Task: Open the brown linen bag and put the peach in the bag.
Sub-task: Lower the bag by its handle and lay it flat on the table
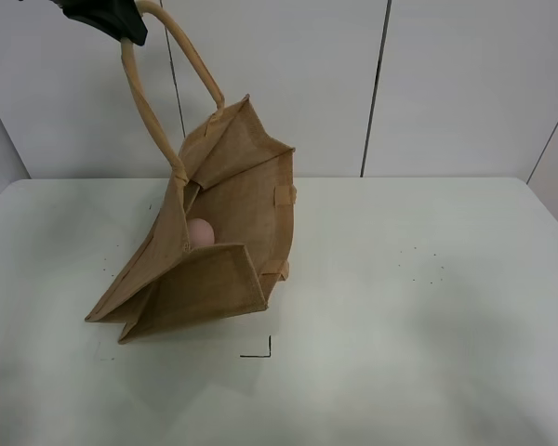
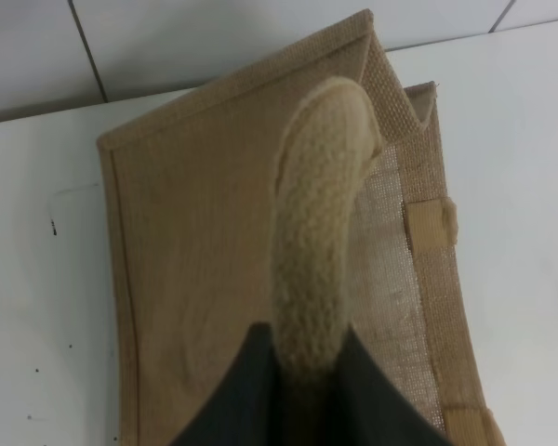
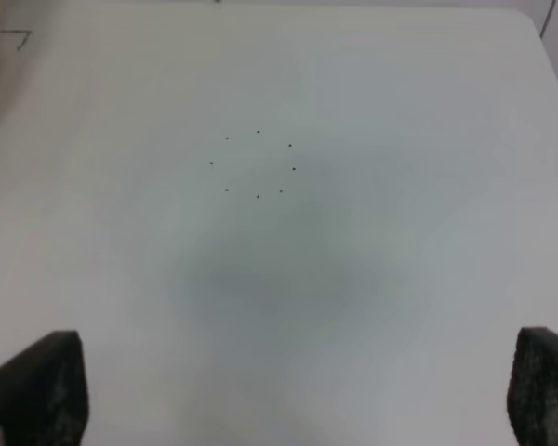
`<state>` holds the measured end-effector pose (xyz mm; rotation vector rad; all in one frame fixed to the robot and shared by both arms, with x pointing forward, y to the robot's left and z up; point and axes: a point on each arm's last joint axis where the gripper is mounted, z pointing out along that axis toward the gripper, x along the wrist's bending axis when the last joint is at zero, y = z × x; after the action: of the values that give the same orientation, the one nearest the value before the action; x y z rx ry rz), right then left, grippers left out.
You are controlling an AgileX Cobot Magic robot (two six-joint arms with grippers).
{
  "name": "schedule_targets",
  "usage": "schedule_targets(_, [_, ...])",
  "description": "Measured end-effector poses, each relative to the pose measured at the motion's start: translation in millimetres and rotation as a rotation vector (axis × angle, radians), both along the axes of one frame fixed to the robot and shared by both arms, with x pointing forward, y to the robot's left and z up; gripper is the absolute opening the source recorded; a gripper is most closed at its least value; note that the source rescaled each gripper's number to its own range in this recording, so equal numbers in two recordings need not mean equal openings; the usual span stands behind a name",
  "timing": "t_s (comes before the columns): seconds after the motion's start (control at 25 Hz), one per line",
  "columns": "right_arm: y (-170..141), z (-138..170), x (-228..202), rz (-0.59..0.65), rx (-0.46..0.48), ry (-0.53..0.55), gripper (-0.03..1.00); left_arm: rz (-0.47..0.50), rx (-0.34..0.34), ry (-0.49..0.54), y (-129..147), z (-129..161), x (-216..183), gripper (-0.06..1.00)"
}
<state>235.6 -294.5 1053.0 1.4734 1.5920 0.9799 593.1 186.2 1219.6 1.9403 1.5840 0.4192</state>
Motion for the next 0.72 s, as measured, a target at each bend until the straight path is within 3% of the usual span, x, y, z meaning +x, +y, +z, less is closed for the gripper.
schedule_targets(0.36, [-0.2, -0.6, 0.2, -0.004, 0.003, 0.002, 1.0, -0.038, -0.065, 0.052, -11.2, -10.8, 6.2, 0.0])
schedule_targets(0.72, [-0.2, -0.6, 0.2, -0.004, 0.003, 0.002, 1.0, -0.107, -0.028, 0.241, -57.2, -88.9, 44.9, 0.0])
